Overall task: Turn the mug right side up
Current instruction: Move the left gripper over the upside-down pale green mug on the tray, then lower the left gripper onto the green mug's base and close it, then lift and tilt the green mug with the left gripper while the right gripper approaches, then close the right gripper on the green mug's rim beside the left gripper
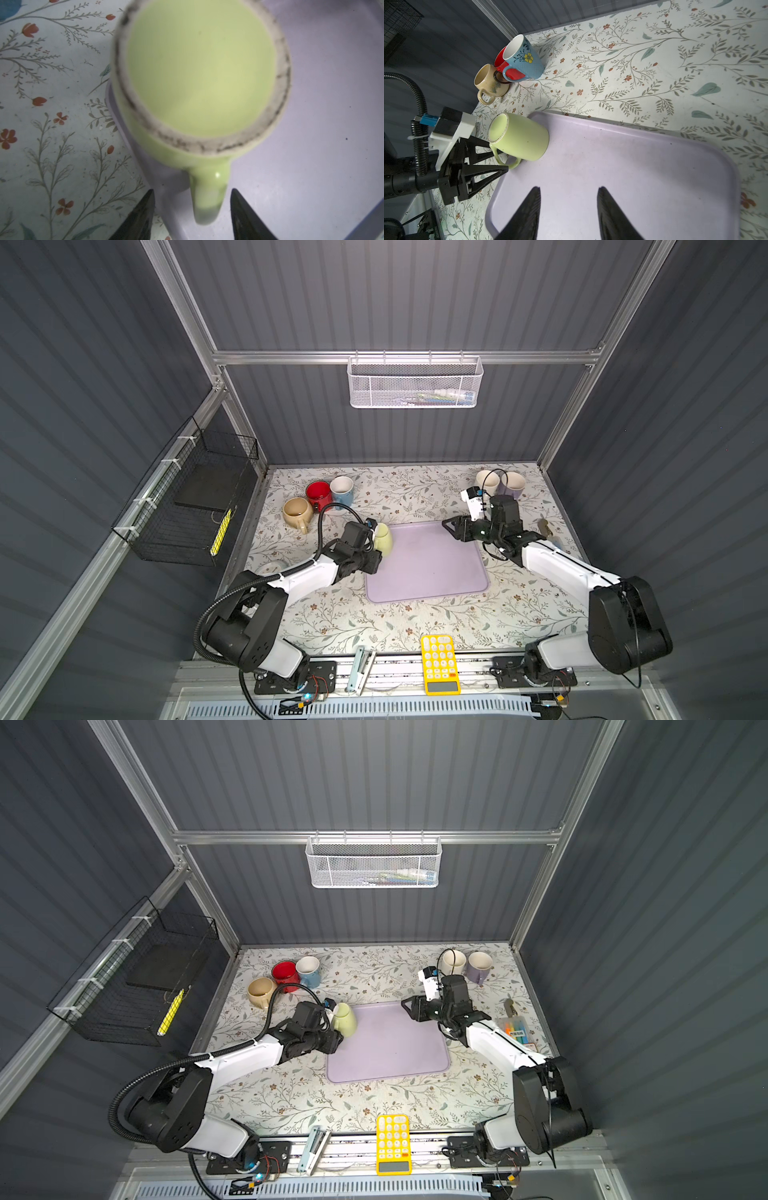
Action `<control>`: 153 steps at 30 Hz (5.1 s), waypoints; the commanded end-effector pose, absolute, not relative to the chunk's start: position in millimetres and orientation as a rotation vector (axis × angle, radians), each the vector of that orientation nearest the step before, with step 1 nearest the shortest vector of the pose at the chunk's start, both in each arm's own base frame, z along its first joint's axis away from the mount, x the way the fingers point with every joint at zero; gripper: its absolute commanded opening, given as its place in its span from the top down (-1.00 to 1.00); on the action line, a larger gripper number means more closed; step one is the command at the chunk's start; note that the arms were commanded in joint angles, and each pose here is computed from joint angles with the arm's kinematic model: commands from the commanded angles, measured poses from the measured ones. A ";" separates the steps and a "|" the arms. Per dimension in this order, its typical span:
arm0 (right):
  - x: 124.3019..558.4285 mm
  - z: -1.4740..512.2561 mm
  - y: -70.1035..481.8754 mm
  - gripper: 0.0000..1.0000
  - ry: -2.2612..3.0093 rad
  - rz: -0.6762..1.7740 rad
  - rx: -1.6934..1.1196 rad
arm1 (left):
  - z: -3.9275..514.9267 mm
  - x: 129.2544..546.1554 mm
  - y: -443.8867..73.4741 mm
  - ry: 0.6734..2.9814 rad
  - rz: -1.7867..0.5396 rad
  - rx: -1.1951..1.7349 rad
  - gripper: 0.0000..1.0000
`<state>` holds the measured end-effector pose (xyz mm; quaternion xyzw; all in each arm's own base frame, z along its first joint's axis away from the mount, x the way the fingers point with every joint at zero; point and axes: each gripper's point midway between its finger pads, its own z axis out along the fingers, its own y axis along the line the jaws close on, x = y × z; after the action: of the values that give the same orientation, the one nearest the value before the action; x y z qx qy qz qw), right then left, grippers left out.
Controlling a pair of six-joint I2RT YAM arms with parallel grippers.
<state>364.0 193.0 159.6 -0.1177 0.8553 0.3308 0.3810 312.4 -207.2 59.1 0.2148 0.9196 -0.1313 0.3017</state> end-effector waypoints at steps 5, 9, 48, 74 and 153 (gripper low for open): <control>367.2 154.5 192.4 0.08 2.186 0.851 -0.293 | 48.0 314.3 -215.1 2.437 -0.356 0.579 -0.14; 367.9 154.3 192.0 0.07 2.186 0.852 -0.291 | 43.7 313.9 -215.2 2.437 -0.349 0.592 -0.13; 373.4 147.0 189.8 0.10 2.190 0.862 -0.255 | 32.8 315.6 -216.3 2.443 -0.322 0.602 0.72; 373.0 141.3 181.7 0.12 2.193 0.873 -0.224 | 60.7 322.1 -232.9 2.382 -0.421 0.606 0.90; 331.2 240.4 241.9 -0.11 1.588 1.637 -0.544 | 257.0 320.4 -347.3 1.769 -1.454 0.545 1.00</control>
<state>333.4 236.9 218.3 -0.1886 0.6551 0.6323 0.3681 321.4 -336.4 205.1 0.1798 0.7546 -0.5349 0.3349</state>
